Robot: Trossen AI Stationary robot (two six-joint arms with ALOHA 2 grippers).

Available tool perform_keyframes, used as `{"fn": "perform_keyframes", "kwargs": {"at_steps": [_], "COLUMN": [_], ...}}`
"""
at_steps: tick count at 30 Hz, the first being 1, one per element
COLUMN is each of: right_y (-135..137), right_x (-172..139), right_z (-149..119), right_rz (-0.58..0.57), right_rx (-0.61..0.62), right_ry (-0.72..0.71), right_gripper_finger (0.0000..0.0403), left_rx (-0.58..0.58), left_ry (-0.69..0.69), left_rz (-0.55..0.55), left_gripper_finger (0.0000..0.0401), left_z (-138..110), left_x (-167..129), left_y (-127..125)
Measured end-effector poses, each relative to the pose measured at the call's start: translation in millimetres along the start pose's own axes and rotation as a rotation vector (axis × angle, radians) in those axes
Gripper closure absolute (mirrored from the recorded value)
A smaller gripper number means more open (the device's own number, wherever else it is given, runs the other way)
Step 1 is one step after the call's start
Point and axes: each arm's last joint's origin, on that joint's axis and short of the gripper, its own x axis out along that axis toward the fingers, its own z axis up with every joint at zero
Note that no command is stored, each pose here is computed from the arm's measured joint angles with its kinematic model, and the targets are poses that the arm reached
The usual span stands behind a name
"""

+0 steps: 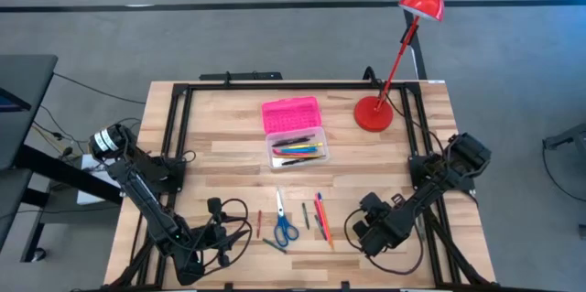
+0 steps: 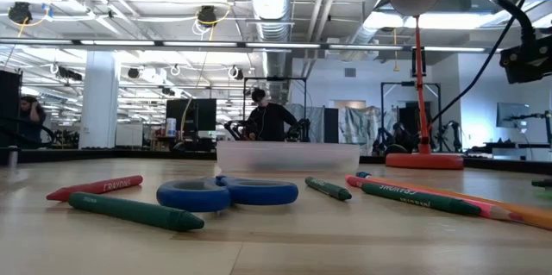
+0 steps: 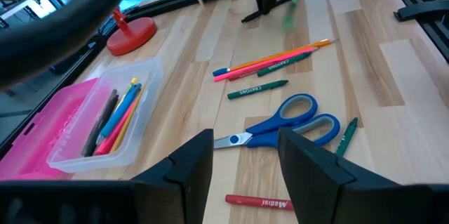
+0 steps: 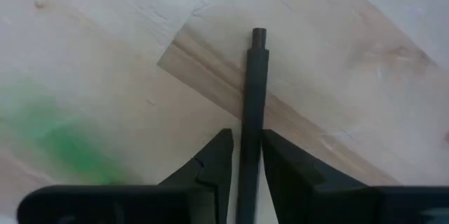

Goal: Pick & place school supplies into a supply box
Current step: Put the black pen into the pink supply box

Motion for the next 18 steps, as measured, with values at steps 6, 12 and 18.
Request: {"fn": "perform_keyframes", "kwargs": {"at_steps": [6,12,18], "right_y": [-0.5,-0.6,0.1], "right_x": [0.5,0.9,1.2], "right_z": [-1.6,-1.5,-1.2], "right_rz": [-0.004,-0.006,0.001], "right_rx": [-0.008,-0.008,-0.034], "right_ry": [-0.004,-0.003,-0.017], "right_gripper_finger": [0.0327,0.0329,0.0352], "left_rx": [0.002,0.001,0.002], "left_ry": [0.0,0.0,0.0], "left_rz": [0.002,0.002,0.002], "left_gripper_finger": [0.0246,0.0246,0.0246], "left_z": [-0.1,-0.1,-0.1], "left_x": [0.1,0.1,0.1], "left_y": [0.2,0.2,0.2]}}
